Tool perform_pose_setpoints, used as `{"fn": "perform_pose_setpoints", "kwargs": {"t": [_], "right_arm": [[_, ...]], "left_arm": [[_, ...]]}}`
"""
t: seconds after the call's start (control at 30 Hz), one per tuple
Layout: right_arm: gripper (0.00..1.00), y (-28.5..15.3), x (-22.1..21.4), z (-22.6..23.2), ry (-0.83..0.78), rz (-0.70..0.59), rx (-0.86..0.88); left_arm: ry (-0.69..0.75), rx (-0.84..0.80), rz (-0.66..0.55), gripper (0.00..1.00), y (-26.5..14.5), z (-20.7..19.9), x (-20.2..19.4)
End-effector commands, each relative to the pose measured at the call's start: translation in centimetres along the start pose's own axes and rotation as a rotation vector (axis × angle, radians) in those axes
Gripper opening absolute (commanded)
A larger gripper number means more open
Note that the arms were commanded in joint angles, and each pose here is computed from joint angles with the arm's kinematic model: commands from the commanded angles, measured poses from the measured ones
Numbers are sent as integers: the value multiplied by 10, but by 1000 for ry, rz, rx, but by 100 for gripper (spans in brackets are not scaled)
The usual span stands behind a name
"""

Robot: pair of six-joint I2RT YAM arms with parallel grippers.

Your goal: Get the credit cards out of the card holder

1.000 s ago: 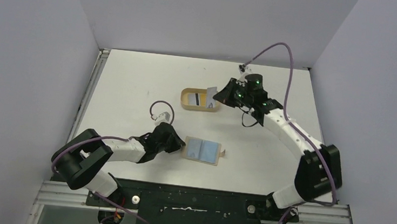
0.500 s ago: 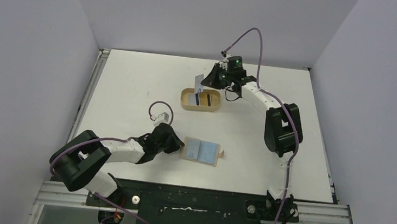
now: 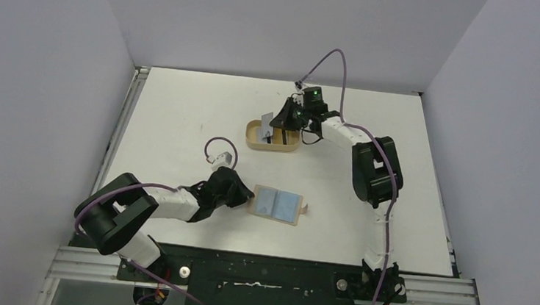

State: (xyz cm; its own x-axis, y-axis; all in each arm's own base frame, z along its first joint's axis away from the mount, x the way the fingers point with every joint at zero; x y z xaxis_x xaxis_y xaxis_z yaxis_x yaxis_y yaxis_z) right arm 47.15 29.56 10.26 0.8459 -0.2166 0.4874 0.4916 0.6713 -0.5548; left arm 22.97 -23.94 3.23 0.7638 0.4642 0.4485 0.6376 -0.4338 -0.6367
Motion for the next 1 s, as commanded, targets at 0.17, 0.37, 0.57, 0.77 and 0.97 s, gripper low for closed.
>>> {"fn": "perform_pose_setpoints", "kwargs": {"t": [0.17, 0.37, 0.57, 0.77, 0.97], "right_arm": [[0, 26, -18, 13, -9, 8, 49], [0, 32, -26, 13, 8, 24, 51], [0, 23, -31, 8, 0, 17, 43], [0, 16, -27, 5, 0, 8, 41], [25, 17, -24, 7, -13, 34, 49]], "left_arm": [[38, 116, 72, 0, 1, 31, -18], [37, 119, 68, 0, -1, 32, -17], [37, 118, 70, 0, 0, 32, -18], [38, 117, 71, 0, 1, 32, -18], [38, 114, 68, 0, -1, 30, -17]]}}
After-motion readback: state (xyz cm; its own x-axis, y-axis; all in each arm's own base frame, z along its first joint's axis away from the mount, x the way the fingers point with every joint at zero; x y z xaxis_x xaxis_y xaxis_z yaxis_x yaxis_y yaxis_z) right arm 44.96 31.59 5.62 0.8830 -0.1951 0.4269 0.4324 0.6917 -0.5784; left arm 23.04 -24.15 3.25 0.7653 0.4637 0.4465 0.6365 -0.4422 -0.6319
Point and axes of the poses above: each gripper's point midway between its finger pads, its own y axis out along the fingers, its own z axis along the line the jaws close on, x = y × z, the point moved 3 cm from there along -y, back along the fingers, and after that the axes turned 2 degrees about y, right-handed, at the moved point
